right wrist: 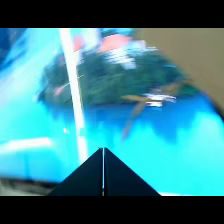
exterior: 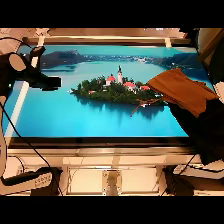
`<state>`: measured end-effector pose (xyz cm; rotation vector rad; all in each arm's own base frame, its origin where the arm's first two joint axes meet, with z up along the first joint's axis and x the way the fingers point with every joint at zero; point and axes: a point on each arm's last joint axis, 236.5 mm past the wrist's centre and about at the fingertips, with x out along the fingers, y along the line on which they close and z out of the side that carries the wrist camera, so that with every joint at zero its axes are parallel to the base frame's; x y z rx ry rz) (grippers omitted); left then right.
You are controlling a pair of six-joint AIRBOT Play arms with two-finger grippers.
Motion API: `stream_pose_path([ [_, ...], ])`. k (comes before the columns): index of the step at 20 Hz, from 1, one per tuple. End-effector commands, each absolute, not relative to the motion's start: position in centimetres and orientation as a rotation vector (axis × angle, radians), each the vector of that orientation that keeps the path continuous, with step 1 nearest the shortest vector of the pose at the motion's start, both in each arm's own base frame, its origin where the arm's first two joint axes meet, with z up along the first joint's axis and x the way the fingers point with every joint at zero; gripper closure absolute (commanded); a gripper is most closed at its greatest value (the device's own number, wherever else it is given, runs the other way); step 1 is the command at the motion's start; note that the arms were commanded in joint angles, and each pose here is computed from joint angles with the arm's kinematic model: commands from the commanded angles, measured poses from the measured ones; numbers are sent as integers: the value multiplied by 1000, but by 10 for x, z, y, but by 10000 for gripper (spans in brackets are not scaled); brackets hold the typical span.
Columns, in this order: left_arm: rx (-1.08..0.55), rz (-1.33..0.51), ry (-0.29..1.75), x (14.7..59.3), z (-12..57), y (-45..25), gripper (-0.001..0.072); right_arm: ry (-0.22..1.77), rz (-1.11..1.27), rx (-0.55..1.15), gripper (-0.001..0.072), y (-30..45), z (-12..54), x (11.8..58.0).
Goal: Fold the clothes and pants, and hang the long-sleeved shirts on hangers.
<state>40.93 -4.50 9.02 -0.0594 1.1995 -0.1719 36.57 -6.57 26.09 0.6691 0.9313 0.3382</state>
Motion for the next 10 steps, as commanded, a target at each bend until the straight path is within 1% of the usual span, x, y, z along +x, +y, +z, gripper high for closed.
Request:
stream_pose_path([
  [1, -87, -161, 1225, 404, 88, -46, 698, 875, 594, 437, 691, 29, 305, 344],
  [6, -88, -161, 1225, 404, 88, -46, 698, 956, 741, 270, 691, 104, 296, 325],
  [10, -88, -161, 1225, 404, 88, -46, 698, 997, 775, 195, 691, 127, 287, 317],
])
